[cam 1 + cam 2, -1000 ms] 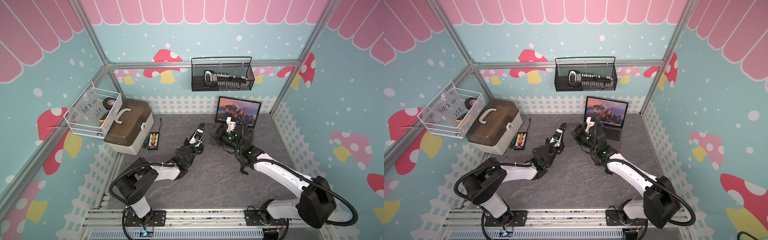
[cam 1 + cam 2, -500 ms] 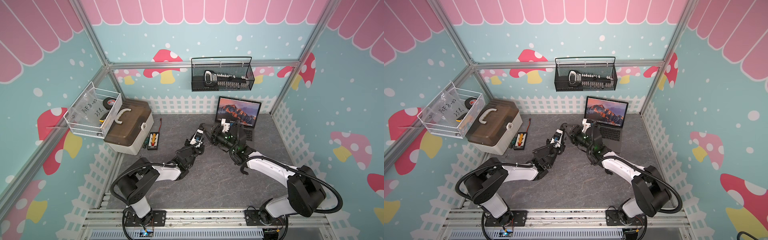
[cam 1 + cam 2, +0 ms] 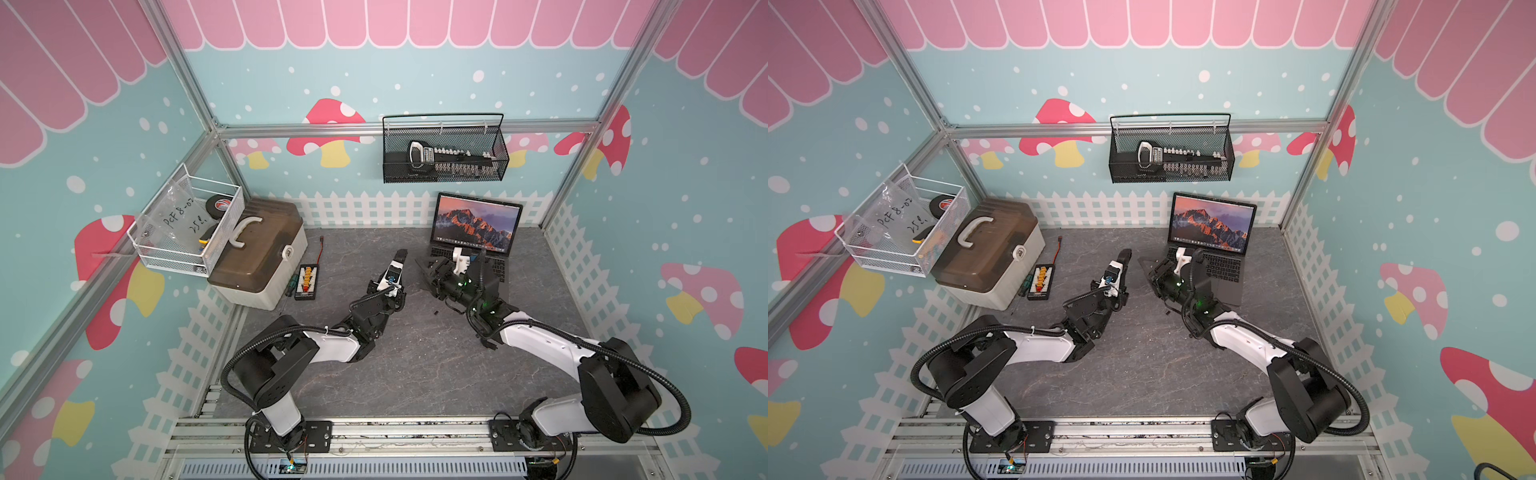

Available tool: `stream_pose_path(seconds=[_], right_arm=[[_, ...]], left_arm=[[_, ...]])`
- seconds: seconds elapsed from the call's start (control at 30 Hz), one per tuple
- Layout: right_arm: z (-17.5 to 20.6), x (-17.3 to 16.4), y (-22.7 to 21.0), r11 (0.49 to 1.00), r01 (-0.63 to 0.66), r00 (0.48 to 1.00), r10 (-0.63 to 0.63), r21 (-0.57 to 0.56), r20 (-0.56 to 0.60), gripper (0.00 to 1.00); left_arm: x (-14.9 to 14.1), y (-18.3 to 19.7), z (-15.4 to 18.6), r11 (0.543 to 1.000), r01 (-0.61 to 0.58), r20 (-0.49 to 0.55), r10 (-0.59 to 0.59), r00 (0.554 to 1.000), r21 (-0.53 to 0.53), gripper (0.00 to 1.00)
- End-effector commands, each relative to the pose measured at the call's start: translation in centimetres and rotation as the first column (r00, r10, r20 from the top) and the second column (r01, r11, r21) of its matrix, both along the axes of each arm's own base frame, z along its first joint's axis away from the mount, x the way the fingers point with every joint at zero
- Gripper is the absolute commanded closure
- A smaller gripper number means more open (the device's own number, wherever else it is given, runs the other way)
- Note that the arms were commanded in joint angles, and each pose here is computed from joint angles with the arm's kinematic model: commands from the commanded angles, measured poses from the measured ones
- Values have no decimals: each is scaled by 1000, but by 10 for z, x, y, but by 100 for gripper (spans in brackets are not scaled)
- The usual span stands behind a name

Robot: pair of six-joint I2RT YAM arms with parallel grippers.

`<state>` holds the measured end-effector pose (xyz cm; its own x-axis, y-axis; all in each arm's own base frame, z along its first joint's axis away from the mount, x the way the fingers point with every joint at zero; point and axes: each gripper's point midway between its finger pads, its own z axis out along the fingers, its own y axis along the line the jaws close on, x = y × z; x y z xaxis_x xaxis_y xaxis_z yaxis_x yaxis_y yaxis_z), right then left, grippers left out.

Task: Insert the wireless mouse receiver into the laptop
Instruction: Take out the USB plug from the mouse, then place the mouse at the center of the board.

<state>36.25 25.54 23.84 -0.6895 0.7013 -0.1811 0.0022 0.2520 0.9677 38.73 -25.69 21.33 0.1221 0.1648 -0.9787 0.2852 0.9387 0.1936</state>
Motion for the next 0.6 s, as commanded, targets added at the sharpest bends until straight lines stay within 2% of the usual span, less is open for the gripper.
stream_pose_path(seconds=[0.0, 0.13, 0.23, 0.33, 0.43, 0.5, 0.57], right_arm=[[-39, -11, -36, 964, 63, 997, -72, -259, -25, 30], [-84, -29, -71, 872, 85, 991, -125, -482, -53, 20], [-105, -38, -86, 771, 28, 995, -79, -637, -52, 12], [-113, -42, -85, 627, -77, 996, 85, -775, -30, 11], [-118, -49, -76, 457, -195, 953, 299, -868, -56, 14], [-122, -51, -77, 346, -252, 921, 373, -904, -114, 15], [-120, -50, -77, 264, -276, 896, 419, -924, -148, 16]], left_arm=[[-7, 13, -9, 1000, 2, -42, -2, 999, -10, 100], [-18, 18, -29, 999, 27, -89, -23, 996, 41, 100], [-36, 10, -50, 981, 103, -140, -80, 987, 164, 100], [-60, 1, -70, 919, 170, -159, -120, 980, 355, 100], [-88, -14, -79, 867, 299, -182, -245, 952, 398, 100], [-99, -20, -81, 838, 338, -196, -279, 940, 429, 100], [-108, -28, -83, 790, 366, -205, -303, 931, 493, 100]])
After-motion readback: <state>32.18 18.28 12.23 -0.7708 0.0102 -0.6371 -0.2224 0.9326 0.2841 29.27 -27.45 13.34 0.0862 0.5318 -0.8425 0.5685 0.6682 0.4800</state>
